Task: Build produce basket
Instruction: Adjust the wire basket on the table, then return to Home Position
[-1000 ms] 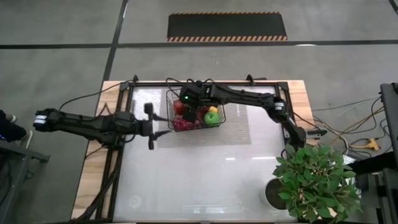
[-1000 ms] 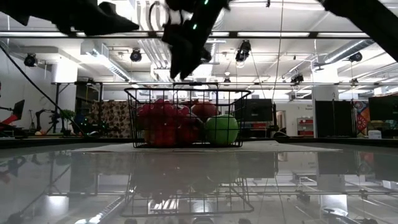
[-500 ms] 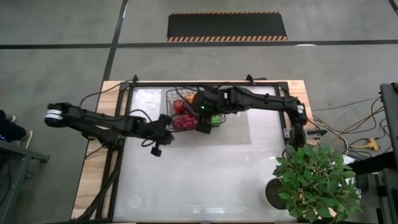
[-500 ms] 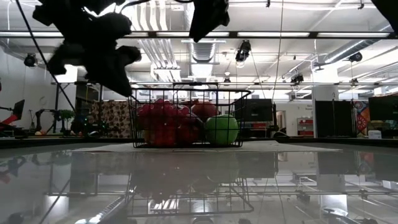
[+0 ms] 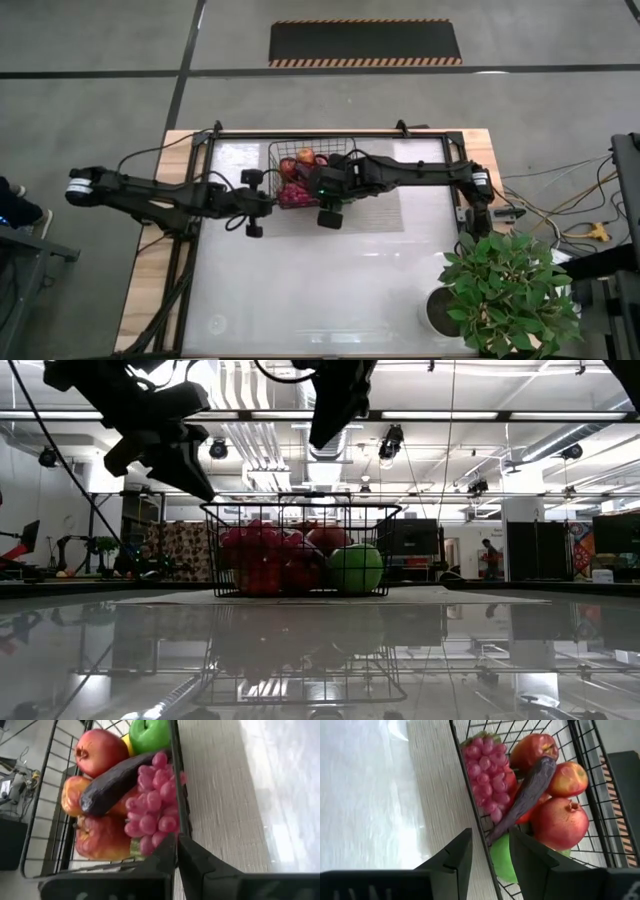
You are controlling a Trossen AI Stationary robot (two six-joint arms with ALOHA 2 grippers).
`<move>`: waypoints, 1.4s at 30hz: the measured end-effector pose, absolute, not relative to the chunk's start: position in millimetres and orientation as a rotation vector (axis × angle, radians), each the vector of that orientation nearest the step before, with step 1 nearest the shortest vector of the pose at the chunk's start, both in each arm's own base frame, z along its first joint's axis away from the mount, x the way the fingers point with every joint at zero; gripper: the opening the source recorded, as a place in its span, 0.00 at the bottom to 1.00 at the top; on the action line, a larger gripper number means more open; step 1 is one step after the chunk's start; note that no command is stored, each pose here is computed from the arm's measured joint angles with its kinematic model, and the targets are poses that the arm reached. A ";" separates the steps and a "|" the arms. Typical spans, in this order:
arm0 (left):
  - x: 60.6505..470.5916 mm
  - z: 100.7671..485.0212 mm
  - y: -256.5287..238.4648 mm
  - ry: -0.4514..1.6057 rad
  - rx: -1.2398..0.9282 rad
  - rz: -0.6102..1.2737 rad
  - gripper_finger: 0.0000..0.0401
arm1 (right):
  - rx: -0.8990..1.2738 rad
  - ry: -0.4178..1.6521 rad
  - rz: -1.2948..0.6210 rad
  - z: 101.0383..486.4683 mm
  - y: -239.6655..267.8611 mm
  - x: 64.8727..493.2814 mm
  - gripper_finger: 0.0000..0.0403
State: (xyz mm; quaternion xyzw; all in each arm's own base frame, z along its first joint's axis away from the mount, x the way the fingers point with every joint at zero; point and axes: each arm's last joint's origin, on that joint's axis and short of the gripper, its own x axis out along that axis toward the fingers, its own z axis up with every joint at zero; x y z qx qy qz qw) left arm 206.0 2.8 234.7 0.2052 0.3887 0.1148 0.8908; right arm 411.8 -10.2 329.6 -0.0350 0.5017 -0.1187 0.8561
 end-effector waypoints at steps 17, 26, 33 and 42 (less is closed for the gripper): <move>203.1 218.0 -5.2 0.805 0.400 -0.022 0.00 | -0.086 1.064 -0.242 325.5 -9.5 411.9 0.28; 212.6 213.7 7.6 0.889 0.509 0.236 0.00 | -0.084 1.066 -0.243 324.6 -9.5 411.9 0.27; 208.9 215.2 7.1 0.893 0.480 0.226 0.00 | -0.091 1.075 -0.239 320.8 -9.0 411.9 0.27; 193.0 240.4 -8.1 0.637 0.431 -0.123 0.00 | -0.265 0.898 -0.096 304.0 18.4 408.2 0.23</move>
